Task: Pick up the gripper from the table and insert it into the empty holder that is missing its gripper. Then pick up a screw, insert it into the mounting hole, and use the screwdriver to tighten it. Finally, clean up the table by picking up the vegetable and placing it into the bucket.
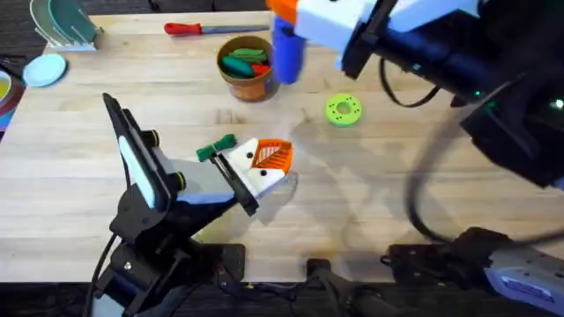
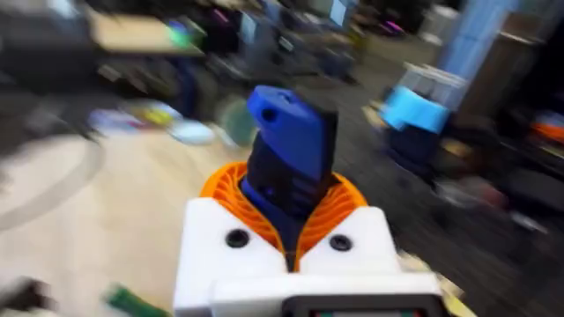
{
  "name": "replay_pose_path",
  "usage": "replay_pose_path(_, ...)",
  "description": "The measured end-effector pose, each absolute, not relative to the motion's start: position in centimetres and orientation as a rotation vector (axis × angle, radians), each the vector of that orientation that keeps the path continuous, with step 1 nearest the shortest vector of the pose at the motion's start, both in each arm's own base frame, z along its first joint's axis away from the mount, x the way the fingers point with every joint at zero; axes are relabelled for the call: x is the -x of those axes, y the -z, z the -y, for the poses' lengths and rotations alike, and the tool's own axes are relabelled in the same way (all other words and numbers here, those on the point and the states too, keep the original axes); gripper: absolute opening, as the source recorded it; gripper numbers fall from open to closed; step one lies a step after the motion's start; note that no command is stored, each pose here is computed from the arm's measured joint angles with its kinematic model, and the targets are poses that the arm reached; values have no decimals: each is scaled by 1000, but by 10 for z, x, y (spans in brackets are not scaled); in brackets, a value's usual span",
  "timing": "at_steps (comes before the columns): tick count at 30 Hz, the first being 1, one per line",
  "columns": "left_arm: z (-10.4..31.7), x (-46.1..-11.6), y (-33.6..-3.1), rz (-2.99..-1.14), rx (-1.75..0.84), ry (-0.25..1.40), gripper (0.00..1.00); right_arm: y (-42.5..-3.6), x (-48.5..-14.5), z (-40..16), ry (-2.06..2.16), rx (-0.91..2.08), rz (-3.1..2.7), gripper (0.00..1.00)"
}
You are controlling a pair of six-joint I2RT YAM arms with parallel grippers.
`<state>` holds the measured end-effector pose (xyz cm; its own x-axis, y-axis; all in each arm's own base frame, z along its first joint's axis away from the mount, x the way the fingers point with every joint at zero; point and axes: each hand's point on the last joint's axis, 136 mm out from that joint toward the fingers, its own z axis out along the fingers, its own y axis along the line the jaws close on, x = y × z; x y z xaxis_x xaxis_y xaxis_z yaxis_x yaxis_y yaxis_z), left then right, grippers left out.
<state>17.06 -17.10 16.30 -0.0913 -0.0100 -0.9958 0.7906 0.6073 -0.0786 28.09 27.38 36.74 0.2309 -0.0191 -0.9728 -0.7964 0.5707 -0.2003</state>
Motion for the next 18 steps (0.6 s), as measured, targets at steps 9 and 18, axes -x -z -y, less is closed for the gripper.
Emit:
replay_pose_path(9,171,-171,-163,-1528,-683,764,4,-265,-401,-143,278,836,-1583,22)
replay_pose_path(18,171,-171,-163,-1529,-683,764,4,-181,-434,-81,816,1175,-1708,22)
